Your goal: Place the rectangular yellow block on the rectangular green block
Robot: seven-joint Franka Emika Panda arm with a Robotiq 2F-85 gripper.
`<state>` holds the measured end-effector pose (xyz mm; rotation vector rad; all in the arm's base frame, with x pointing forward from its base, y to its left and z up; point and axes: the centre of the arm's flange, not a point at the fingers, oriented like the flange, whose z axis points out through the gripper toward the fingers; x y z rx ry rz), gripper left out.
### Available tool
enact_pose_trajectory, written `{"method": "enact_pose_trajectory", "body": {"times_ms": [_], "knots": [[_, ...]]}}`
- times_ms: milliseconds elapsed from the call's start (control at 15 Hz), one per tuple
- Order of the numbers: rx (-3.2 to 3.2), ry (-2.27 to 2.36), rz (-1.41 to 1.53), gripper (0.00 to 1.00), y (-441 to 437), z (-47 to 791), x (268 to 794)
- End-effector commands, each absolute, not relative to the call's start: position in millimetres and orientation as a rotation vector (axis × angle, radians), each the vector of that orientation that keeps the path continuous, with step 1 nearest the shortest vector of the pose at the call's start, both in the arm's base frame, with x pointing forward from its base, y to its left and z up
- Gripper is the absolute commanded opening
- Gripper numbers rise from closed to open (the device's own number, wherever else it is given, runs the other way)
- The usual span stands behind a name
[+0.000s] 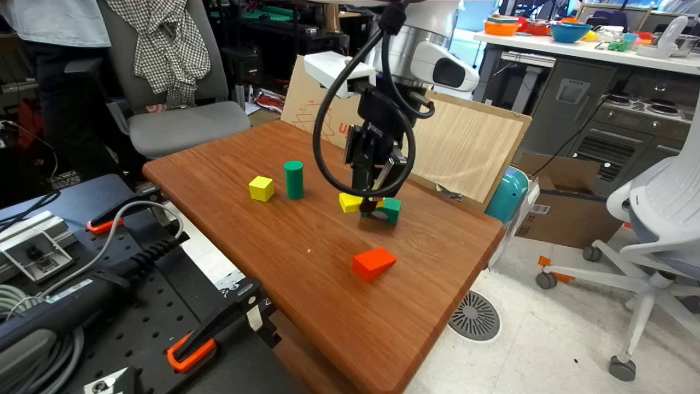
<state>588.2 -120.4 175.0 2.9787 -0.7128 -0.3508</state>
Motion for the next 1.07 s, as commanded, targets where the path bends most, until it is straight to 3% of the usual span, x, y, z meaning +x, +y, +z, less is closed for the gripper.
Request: {"method": "enact_pose_trajectory", "body": {"times_ms": [0, 1000], "knots": [[3.003, -0.745, -0.370, 0.13, -128, 184, 605], [2.990, -0.712, -0.321, 0.13, -127, 179, 650]]}}
